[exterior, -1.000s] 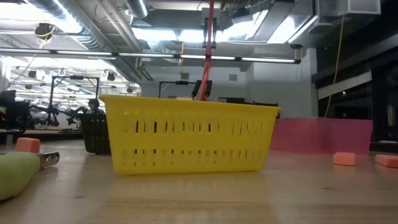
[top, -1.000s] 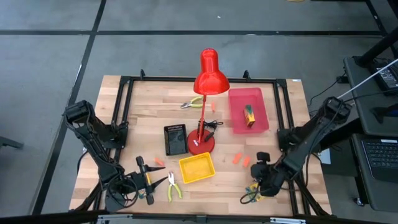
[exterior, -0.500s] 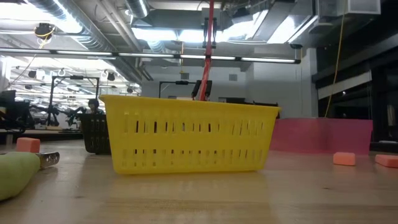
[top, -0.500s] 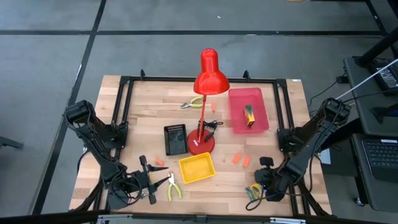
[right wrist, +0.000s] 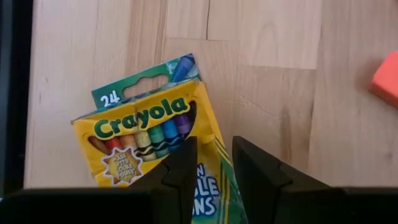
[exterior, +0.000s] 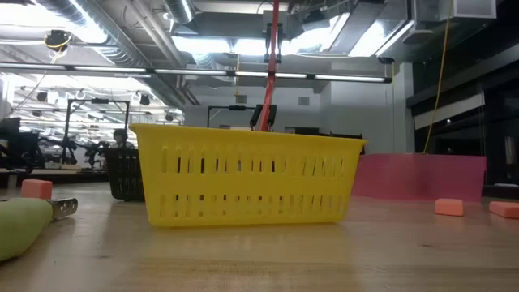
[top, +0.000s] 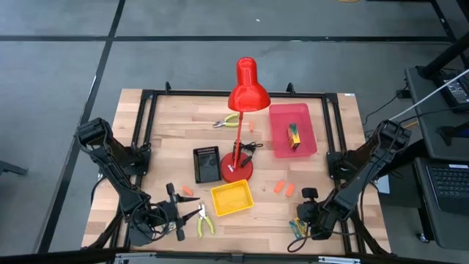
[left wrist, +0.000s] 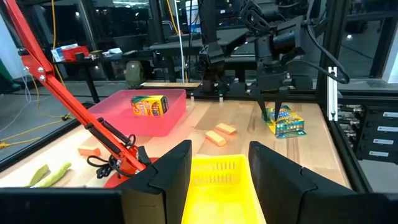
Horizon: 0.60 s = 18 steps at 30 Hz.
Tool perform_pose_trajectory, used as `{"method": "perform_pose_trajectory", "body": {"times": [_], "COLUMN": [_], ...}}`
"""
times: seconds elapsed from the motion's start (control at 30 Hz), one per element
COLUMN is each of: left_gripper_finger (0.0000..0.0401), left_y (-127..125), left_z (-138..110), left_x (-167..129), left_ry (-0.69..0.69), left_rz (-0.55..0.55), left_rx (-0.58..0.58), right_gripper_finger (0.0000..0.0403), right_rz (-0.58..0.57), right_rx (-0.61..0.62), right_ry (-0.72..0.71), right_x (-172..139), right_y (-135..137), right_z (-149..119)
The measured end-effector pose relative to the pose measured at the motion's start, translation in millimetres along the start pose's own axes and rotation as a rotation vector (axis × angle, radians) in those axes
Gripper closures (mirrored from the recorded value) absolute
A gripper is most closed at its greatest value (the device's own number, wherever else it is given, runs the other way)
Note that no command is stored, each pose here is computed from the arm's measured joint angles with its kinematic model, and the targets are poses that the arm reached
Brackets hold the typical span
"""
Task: Pick & Place School Supplies
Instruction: Put the crayon box into the pink bin
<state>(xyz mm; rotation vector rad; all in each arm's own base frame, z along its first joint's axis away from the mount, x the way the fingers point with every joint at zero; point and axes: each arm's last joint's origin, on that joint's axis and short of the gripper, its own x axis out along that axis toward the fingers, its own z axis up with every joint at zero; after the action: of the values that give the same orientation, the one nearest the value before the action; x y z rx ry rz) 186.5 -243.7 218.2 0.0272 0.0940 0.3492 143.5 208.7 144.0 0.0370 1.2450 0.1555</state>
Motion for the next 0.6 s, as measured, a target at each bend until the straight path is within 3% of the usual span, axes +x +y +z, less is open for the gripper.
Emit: {"method": "perform_pose_trajectory", "body": {"times": [0.17,0.37,0.6], "left_gripper_finger": [0.0244,0.0244,0.0244], "left_y": [0.0,0.0,0.0], "left_z": [0.0,0.0,0.0], "left_x": [0.0,0.0,0.0], "left_ry": [0.000,0.000,0.000], "left_rz": [0.000,0.000,0.000], "left_rx": [-0.007,-0.007,-0.007], "right_gripper_finger": [0.0314,0.0389,0.0399], "right_rz": [-0.002,0.005,-0.043], "right_rx": [-0.017,-0.049,-0.072], "right_ry": [-0.005,-0.012,-0.101], "right_x": [0.2,0.3,-2.1], "right_y": [0.1,0.8,2.5], "right_z": [0.2,0.9,6.9]}}
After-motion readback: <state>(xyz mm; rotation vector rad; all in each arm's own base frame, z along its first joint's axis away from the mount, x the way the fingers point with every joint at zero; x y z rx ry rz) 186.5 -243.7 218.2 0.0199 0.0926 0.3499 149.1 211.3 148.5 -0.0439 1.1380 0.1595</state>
